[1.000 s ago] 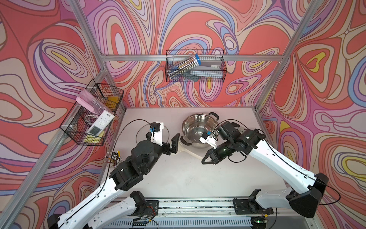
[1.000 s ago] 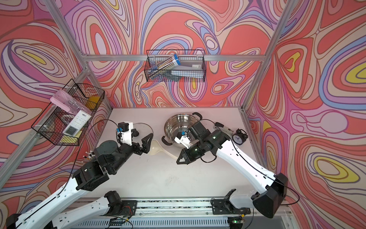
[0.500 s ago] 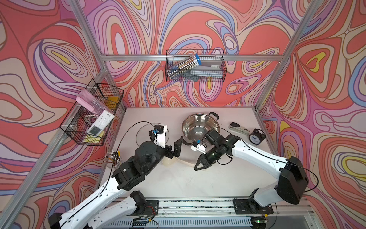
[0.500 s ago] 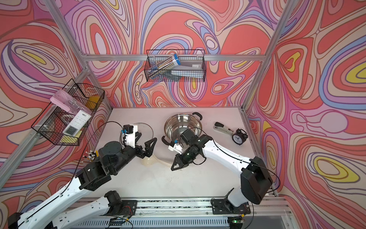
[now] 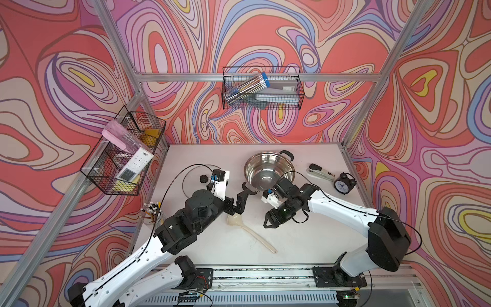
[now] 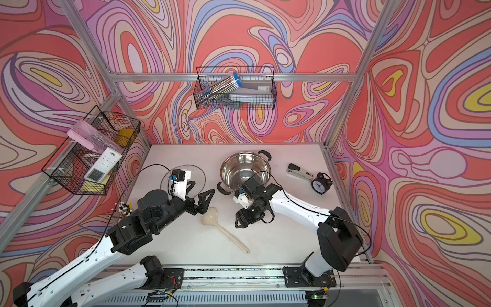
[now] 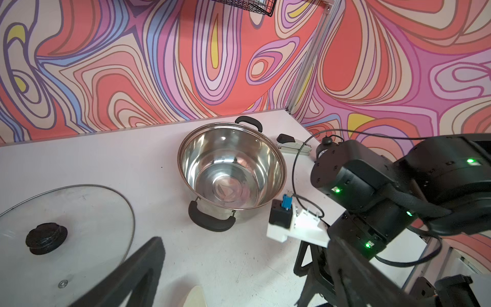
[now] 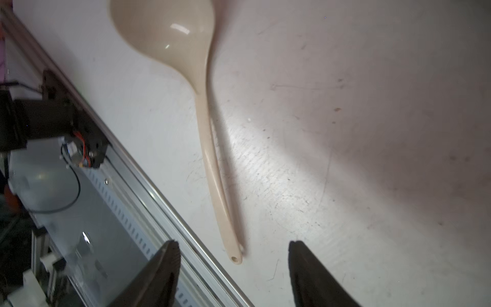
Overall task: Stir the soup with a spoon
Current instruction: Place the spoon at the center of the board, then reset both arms
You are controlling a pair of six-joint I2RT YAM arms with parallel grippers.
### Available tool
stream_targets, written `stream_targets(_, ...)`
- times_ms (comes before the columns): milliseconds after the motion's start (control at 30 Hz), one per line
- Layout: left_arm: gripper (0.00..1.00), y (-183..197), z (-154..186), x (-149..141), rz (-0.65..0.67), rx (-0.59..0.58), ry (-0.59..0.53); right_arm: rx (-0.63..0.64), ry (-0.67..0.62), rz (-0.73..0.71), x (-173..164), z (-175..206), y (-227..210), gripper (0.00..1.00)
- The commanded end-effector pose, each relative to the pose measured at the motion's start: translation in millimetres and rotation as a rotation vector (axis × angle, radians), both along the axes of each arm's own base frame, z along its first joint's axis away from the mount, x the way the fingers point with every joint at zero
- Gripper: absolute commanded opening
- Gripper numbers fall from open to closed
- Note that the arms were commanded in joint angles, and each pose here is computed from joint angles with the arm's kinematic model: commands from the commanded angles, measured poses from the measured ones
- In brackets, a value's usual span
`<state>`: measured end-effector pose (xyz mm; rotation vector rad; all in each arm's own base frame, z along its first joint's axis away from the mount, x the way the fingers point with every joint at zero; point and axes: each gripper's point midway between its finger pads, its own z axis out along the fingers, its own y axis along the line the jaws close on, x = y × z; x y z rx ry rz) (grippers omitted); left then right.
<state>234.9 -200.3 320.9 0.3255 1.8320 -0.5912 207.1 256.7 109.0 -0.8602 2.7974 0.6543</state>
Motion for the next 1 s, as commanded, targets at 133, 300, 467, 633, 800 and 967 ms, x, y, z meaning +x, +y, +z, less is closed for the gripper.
stream_targets(133,0.99,26,11,15,0.127,0.196,-0.119,-0.15,-0.681,-0.43,89,118,-78,0.95)
stream_targets(300,0.99,42,9,51,0.283,0.376,-0.248,0.019,-1.049,-0.455,121,173,-68,0.98)
stream_targets(467,0.99,107,-36,104,0.526,0.325,-0.126,-0.045,-1.094,-0.754,178,172,-156,0.98)
stream_targets(633,0.99,165,-99,127,0.683,0.407,-0.037,-0.198,-1.086,-0.961,197,116,-251,0.98)
stream_targets(800,0.99,202,-153,130,0.734,0.415,0.024,-0.3,-1.087,-0.983,197,56,-275,0.98)
stream_targets(967,0.99,220,-191,141,0.75,0.389,0.041,-0.281,-1.116,-0.971,210,14,-280,0.98)
